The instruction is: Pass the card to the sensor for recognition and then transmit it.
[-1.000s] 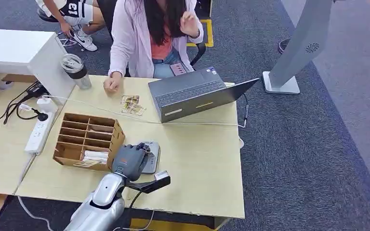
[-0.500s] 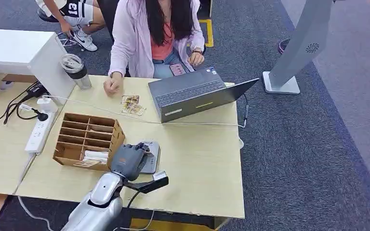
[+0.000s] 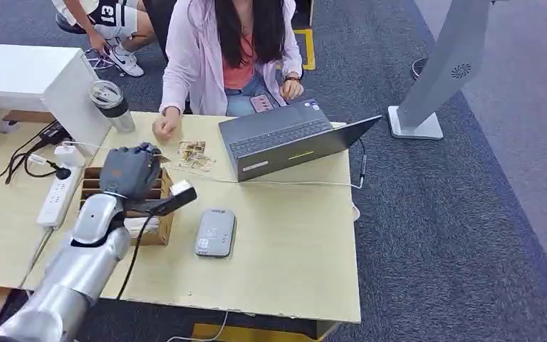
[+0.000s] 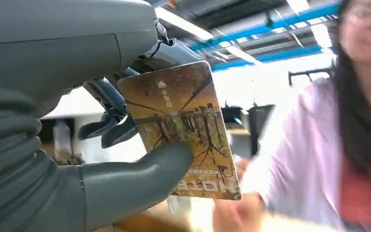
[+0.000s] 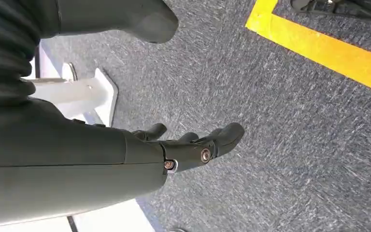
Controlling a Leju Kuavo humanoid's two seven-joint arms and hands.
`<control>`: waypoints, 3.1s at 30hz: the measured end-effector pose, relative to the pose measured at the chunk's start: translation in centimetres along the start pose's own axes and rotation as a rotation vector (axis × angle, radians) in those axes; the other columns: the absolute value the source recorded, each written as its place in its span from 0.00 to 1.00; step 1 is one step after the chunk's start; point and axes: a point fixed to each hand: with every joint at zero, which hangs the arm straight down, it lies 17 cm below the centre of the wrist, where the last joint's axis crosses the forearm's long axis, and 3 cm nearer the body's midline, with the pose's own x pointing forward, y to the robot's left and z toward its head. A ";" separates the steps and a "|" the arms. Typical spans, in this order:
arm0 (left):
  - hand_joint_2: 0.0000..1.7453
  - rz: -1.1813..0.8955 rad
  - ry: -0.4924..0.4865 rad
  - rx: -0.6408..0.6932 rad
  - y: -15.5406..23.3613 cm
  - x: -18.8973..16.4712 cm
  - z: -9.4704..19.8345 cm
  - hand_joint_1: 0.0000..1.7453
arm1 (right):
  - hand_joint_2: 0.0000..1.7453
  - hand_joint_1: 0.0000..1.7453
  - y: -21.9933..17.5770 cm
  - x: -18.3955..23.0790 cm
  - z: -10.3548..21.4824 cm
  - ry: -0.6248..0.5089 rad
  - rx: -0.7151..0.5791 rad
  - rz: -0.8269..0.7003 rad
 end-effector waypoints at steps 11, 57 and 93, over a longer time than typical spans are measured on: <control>1.00 -0.056 0.054 0.103 6.6 -4.7 -3.4 1.00 | 1.00 0.00 0.2 0.0 0.0 0.005 0.014 -0.027; 1.00 0.193 -0.004 0.177 1.2 3.5 11.8 0.00 | 1.00 0.00 -0.4 -0.8 -0.1 0.049 -0.022 -0.158; 1.00 0.133 0.211 -0.159 -6.2 0.0 23.9 0.00 | 1.00 0.00 -0.5 -1.2 -0.2 0.057 -0.016 -0.197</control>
